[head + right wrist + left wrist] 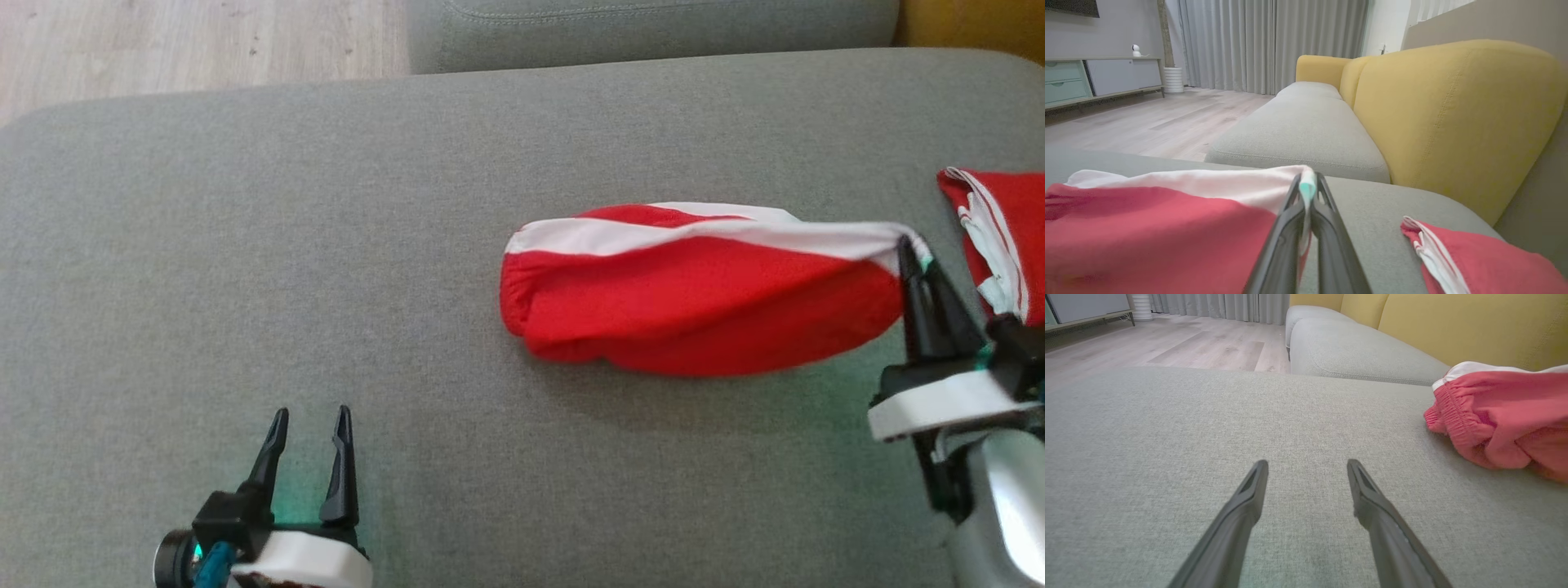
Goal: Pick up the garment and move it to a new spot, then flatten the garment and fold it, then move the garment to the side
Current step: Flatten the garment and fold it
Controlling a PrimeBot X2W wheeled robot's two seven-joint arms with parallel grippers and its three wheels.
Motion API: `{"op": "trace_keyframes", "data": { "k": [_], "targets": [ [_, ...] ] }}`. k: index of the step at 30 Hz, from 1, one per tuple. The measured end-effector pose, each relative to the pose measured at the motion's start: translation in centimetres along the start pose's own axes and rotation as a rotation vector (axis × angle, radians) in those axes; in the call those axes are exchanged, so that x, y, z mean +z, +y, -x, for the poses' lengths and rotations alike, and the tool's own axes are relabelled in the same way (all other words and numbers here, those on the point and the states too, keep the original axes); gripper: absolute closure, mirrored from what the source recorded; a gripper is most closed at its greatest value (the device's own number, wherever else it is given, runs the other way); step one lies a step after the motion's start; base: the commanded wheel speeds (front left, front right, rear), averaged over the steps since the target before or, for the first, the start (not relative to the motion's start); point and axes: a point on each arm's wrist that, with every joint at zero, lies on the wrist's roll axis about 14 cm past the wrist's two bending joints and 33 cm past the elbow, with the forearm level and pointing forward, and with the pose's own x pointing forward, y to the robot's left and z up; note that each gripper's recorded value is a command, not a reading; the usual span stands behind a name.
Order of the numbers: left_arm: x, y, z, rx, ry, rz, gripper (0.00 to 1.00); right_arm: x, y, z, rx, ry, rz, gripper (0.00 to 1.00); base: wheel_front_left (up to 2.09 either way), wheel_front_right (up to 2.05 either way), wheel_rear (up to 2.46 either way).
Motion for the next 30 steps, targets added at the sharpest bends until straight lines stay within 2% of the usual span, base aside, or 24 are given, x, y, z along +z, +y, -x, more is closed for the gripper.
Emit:
{"op": "trace_keyframes", "data": {
  "k": [6,7,8,9,13,18,23,30],
  "targets": [
    [-0.2,0.1,0.0,0.001,0.005,0.0,0.0,0.9,-0.5,-0.4,0.008,-0.023,0.049,1.0,0.0,0.0,0.0],
    [-0.2,0.2,0.1,0.004,0.006,0.0,0.0,0.1,-0.5,-0.2,0.008,0.002,0.046,0.78,0.0,0.0,0.0],
    [-0.3,0.2,0.1,0.005,0.008,0.001,0.0,-1.0,-0.5,0.1,0.005,0.038,0.041,0.18,0.0,0.0,0.0],
    [-0.3,0.2,0.2,0.006,0.01,0.001,0.0,-2.4,-0.6,0.6,0.0,0.08,0.031,0.0,0.0,0.0,0.0],
    [-0.7,0.1,0.2,0.002,0.021,0.006,0.0,-5.9,-0.4,2.4,-0.03,0.188,-0.017,0.0,0.0,0.0,0.0],
    [-0.7,-1.0,-0.5,-0.032,0.023,0.013,0.0,-5.0,-0.1,2.3,-0.062,0.15,-0.046,0.0,0.0,0.0,0.0],
    [1.5,-3.9,-2.9,-0.137,-0.029,0.041,0.0,-4.7,0.6,2.2,-0.068,0.135,-0.074,0.0,0.0,0.0,0.0],
    [4.0,-8.5,-7.0,-0.286,-0.037,0.152,0.0,-5.2,1.2,2.1,-0.055,0.151,-0.077,0.0,0.0,0.0,0.0]
  ]
}}
